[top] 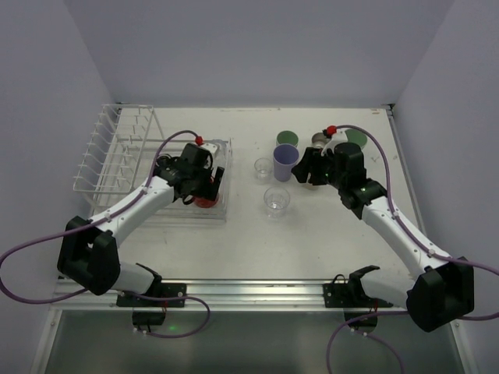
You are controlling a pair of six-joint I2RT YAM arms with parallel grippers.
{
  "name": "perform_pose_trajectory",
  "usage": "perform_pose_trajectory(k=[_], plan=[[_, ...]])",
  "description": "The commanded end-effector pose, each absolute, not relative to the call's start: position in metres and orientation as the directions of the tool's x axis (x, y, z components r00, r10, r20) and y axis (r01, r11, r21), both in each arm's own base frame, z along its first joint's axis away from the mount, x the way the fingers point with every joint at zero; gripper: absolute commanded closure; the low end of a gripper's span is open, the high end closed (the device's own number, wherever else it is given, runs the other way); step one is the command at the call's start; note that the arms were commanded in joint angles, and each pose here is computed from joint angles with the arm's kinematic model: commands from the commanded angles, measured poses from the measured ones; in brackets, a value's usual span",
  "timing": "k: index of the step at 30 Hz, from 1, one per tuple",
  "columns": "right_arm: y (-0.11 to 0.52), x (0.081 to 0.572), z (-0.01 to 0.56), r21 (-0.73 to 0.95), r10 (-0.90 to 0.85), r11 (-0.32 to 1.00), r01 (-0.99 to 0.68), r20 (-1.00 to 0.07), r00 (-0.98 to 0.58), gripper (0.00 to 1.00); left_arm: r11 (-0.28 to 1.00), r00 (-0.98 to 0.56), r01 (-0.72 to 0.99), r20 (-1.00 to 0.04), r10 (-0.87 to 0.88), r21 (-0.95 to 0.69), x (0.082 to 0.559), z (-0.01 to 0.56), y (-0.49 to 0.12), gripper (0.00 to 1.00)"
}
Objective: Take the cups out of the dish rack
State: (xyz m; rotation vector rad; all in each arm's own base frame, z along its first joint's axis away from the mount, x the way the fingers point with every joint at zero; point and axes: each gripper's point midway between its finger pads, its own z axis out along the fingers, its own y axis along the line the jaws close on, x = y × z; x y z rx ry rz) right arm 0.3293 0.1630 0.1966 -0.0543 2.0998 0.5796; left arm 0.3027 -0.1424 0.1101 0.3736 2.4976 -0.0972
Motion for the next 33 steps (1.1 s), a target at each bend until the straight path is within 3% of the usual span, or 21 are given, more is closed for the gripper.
perform_pose_trajectory(k=[1, 7, 10, 16, 22, 33], plan=[[0.174, 0.327, 0.222, 0.425, 0.219, 0.842, -0.332, -0.832, -0.510, 0.36, 0.966, -0.707, 0.259, -0.676, 0.208, 0.026, 0.320, 0.144, -0.144, 0.61], [0.207, 0.303, 0.257, 0.524, 0.282, 0.671, -0.524, -0.834, -0.474, 0.11, 0.970, -0.583, 0.238, -0.806, 0.096, -0.056, 0.322, 0.206, -0.148, 0.73], [0.216, 0.291, 0.275, 0.549, 0.321, 0.601, -0.580, -0.831, -0.455, 0.05, 0.968, -0.519, 0.232, -0.854, 0.037, -0.099, 0.317, 0.237, -0.146, 0.75], [0.240, 0.262, 0.314, 0.587, 0.416, 0.415, -0.695, -0.802, -0.429, 0.05, 0.873, -0.398, 0.385, -0.907, -0.137, -0.301, 0.286, 0.307, -0.172, 0.76], [0.289, 0.238, 0.325, 0.633, 0.418, 0.246, -0.733, -0.752, -0.509, 0.09, 0.593, -0.358, 0.652, -0.881, -0.309, -0.473, 0.242, 0.357, -0.218, 0.75], [0.310, 0.225, 0.333, 0.690, 0.408, 0.073, -0.720, -0.679, -0.610, 0.11, 0.386, -0.367, 0.794, -0.877, -0.311, -0.469, 0.219, 0.367, -0.245, 0.72]])
